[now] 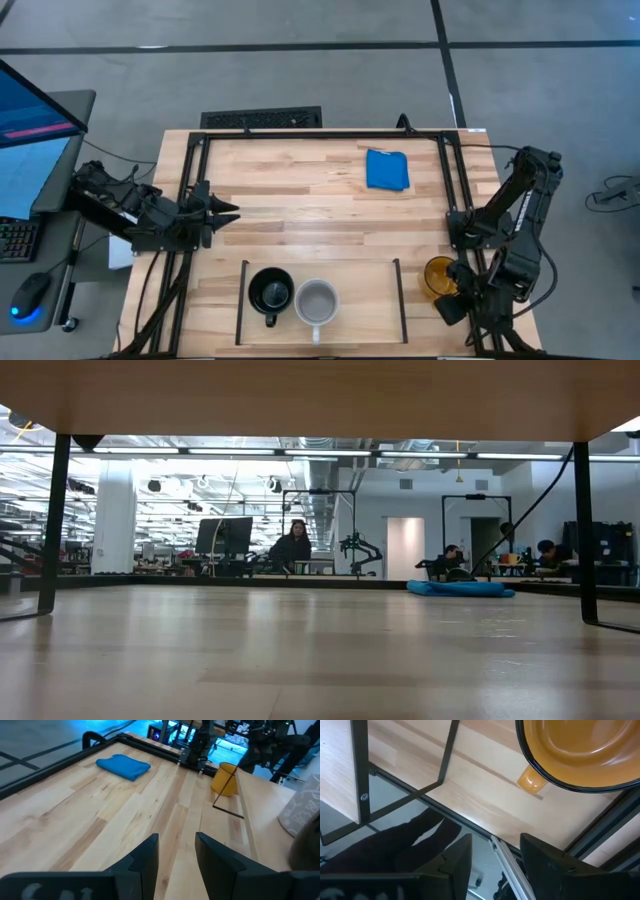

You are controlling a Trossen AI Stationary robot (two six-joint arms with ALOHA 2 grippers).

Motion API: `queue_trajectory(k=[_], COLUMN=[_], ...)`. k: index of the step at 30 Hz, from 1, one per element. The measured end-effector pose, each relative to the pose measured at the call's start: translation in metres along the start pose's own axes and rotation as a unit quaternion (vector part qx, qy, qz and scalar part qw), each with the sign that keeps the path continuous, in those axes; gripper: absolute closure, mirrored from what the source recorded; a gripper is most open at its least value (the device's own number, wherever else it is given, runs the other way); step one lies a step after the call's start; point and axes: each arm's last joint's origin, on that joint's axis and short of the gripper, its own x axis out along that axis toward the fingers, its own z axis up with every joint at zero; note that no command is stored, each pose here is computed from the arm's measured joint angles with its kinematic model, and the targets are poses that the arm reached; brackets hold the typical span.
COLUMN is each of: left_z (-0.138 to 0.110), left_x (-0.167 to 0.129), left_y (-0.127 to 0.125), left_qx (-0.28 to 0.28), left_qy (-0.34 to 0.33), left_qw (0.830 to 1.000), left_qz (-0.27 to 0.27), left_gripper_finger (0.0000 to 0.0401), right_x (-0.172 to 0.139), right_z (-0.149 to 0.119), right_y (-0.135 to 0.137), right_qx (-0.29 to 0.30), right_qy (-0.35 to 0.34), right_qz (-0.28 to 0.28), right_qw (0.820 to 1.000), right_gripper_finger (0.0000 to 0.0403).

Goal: Stack small to large cups/mugs on shelf
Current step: Put the orange mug beside the white mug on the shelf

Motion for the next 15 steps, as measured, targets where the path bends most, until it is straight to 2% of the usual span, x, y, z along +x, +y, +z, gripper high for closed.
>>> queue_trajectory(k=[15], left_z=[0.0003], left_x=[0.0000], left_y=[0.0005], left_qx=[0.011], left_qy=[-0.005], left_qw=[1.000], left_qz=[0.008], left_gripper_finger=[0.0282], right_x=[0.0000], right_z=[0.0003], right_y=[-0.0002], right_qx=[0.013], right_qy=[-0.002], right_qz=[0.000], right_qw=[1.000], right_gripper_finger=[0.0204])
